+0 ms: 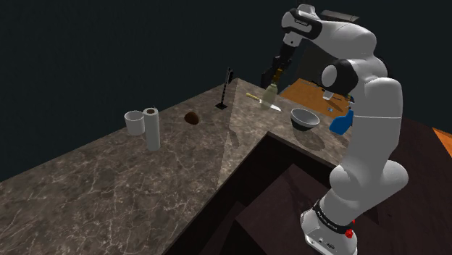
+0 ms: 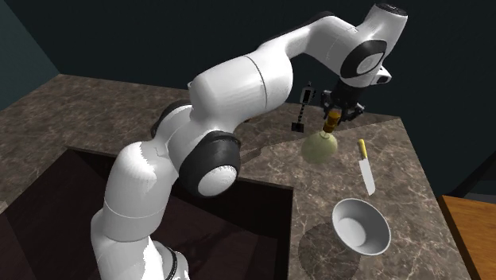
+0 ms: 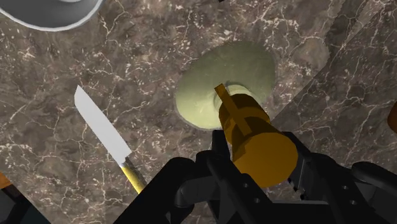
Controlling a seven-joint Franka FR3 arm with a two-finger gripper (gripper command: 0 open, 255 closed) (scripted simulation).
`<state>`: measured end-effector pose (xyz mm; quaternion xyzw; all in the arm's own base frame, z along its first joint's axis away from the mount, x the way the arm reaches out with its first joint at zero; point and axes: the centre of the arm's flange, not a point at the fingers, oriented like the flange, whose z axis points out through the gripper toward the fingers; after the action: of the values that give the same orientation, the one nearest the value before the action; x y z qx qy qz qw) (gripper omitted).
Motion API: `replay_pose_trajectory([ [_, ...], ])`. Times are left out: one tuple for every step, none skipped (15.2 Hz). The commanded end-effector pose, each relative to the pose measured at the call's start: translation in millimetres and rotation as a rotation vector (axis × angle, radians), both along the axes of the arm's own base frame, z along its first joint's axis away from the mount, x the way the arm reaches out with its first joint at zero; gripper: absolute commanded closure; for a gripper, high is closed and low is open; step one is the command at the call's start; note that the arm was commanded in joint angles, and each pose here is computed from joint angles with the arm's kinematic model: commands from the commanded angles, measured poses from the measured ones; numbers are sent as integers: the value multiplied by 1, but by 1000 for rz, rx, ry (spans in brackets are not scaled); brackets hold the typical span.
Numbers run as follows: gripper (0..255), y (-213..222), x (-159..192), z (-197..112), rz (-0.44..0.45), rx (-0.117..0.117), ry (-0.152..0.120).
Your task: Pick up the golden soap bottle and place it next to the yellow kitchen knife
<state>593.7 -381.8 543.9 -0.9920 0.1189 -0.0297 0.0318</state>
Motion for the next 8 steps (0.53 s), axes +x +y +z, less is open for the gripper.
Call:
replay_pose_trajectory([
  [255,-2,-1,-8,1,0,-1],
  [255,-2,-1,-14,1,0,-1],
  [255,-2,-1,-19,1,0,-1],
  [255,-2,-1,-24,1,0,-1],
  [255,-2,-1,-30,1,0,-1],
  [255,-2,-1,-35,1,0,-1],
  [255,-2,-1,-40,1,0,-1],
  [255,-2,-1,-45,1,0,-1],
])
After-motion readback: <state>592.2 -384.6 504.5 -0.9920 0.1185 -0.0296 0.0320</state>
